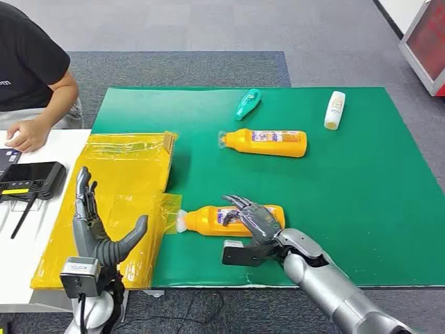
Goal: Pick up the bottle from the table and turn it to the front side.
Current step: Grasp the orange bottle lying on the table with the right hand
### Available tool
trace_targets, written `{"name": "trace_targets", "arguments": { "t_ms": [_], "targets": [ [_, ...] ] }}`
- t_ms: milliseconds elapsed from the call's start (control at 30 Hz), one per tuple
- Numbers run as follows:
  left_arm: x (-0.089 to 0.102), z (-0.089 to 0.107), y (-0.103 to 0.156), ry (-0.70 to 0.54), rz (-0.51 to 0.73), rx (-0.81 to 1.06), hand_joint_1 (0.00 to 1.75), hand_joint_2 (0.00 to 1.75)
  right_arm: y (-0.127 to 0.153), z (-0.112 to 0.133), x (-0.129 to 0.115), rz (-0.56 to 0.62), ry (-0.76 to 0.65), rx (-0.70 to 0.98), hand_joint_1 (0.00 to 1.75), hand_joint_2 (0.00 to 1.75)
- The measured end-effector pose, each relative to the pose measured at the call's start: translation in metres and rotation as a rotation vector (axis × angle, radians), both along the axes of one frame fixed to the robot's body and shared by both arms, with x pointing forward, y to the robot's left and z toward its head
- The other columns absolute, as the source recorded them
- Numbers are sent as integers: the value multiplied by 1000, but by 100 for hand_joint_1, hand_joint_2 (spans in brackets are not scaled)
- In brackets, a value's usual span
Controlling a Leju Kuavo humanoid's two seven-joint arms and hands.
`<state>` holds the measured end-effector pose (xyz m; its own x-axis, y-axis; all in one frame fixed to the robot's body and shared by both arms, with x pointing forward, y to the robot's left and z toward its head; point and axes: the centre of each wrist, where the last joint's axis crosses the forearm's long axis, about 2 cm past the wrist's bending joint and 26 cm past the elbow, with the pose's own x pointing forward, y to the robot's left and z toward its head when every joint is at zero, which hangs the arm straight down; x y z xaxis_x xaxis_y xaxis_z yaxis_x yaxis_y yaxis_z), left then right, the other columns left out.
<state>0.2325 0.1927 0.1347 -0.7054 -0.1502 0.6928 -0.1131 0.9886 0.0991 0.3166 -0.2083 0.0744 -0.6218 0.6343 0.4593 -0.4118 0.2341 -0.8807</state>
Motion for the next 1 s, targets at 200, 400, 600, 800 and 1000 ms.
{"name": "trace_targets", "arguments": {
  "t_ms": [200, 400, 600, 800, 1000],
  "targets": [
    [0, 1, 0, -5, 0, -2, 0, 175, 2, 7, -4, 0, -56, 83, 0, 175],
    [0, 3, 0, -11, -1, -4, 0, 175, 1, 19, -8, -30, -139, 175, 0, 175],
    [0, 5, 0, -15, -12, -6, 0, 175, -4, 22, -11, -45, -145, 161, 0, 175],
    [0, 4, 0, -13, -10, -12, 0, 175, -10, 18, -10, -60, -54, 65, 0, 175],
    [0, 4, 0, -12, -1, -18, 0, 175, -18, 15, 4, -102, -16, -36, 0, 175]
  ]
}}
